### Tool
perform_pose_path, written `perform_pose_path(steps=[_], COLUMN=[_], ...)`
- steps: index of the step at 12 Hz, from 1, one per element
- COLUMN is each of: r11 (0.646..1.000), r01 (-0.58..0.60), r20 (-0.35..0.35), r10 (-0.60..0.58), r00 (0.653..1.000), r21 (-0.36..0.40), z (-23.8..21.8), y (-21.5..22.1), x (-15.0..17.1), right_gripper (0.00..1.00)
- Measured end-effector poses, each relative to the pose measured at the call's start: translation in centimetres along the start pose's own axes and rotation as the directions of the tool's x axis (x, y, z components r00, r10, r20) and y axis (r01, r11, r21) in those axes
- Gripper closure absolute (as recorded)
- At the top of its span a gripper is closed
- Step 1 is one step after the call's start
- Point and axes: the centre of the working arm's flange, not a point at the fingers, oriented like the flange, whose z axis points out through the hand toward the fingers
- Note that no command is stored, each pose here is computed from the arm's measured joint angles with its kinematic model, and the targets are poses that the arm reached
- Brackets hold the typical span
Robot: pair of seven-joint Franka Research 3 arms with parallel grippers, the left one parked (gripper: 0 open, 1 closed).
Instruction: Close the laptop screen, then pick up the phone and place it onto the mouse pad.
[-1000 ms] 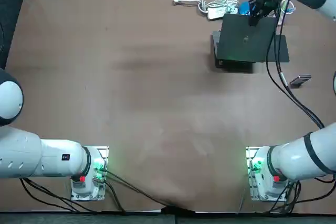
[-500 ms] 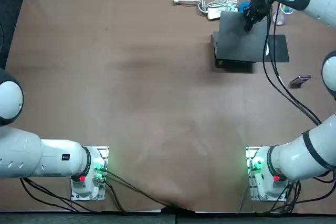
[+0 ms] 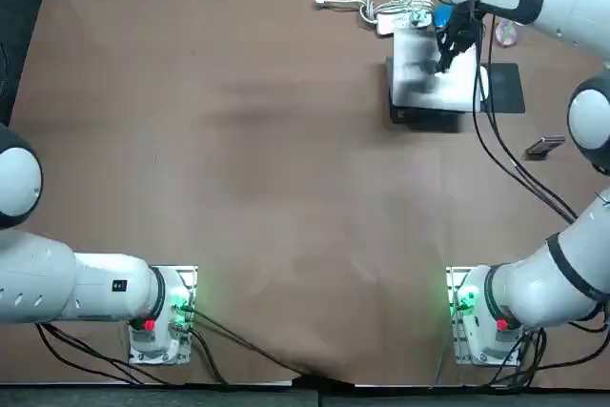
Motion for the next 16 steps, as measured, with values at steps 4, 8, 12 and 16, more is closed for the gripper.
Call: perform_pose_path(steps=[4, 8, 12, 16], r11=[1.0, 1.0, 0.999, 0.988], r01=[-0.002, -0.003, -0.036, -0.148], r20=[0.017, 0.034, 0.023, -0.014], r10=[0.003, 0.004, 0.036, 0.149], r00=[1.0, 0.999, 0.999, 0.989], r21=[-0.007, -0.012, 0.0, 0.039], z=[2.1, 3.5, -1.8, -9.7], y=[0.0, 0.0, 2.0, 8.8], x=[0.5, 0.8, 0.0, -2.5], right_gripper=[0.98, 0.98, 0.97, 0.59])
